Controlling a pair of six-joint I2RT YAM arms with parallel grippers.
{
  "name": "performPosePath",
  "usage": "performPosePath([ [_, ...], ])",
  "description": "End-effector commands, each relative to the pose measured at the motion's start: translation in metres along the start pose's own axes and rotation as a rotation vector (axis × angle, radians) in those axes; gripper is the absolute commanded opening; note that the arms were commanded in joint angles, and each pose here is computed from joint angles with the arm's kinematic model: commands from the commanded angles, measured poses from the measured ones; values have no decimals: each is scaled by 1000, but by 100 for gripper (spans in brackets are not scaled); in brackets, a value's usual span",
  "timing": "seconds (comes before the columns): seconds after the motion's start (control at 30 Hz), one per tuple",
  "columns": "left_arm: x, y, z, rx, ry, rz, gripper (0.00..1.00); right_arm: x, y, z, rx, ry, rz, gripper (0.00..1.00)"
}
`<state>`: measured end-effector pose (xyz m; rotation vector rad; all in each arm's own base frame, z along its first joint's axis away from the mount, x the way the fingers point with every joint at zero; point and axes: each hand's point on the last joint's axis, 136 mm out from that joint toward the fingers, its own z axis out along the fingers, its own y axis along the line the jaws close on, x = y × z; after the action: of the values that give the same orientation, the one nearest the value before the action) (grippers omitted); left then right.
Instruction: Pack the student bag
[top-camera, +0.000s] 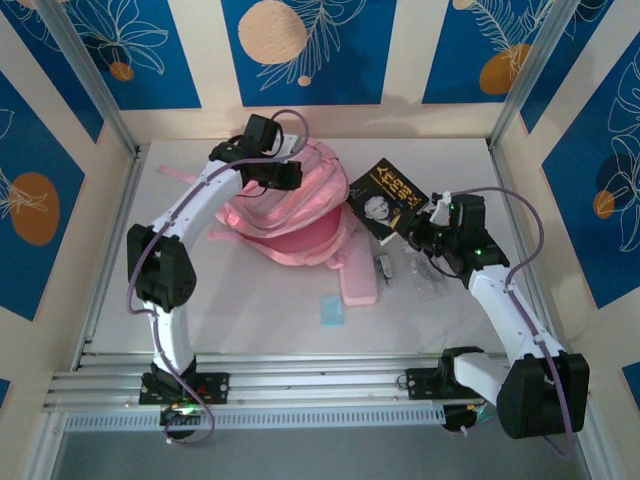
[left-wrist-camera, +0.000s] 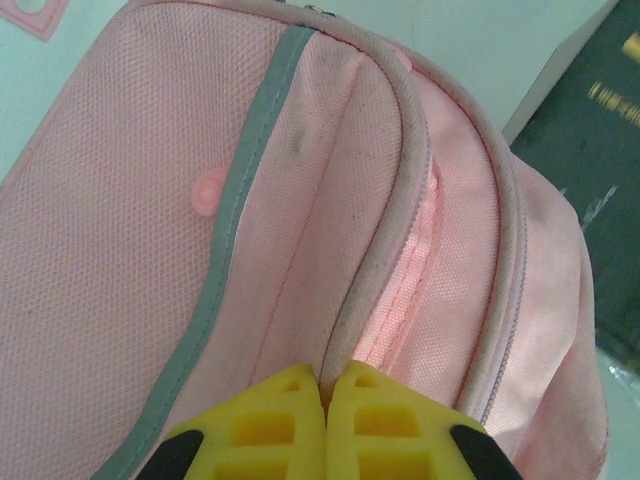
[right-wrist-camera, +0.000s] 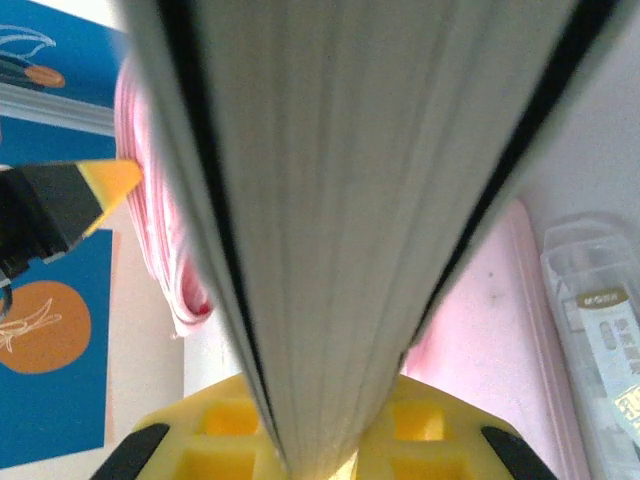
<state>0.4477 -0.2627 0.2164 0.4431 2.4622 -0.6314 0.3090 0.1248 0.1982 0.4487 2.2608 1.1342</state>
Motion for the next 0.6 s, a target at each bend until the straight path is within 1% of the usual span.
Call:
performPosePath([
  [0.0,-33,-5,-19,60,-127,-38,0,7,18,4,-80,18,-40,6],
  [0.1,-38,-9,-23,78,-147,-47,0,18,20,16,-101,56,-20,6],
  [0.23,-41,-11,-25,95,-162,-61,0,31,33,37,-161,104,-9,6],
  [0.37,-40,-13,-25,109,-165,-72,0,40,57,69,-223,154,-34,6],
  [0.57,-36,-15,-27,123,-167,-83,0,39,86,128,-300,191,-56,6],
])
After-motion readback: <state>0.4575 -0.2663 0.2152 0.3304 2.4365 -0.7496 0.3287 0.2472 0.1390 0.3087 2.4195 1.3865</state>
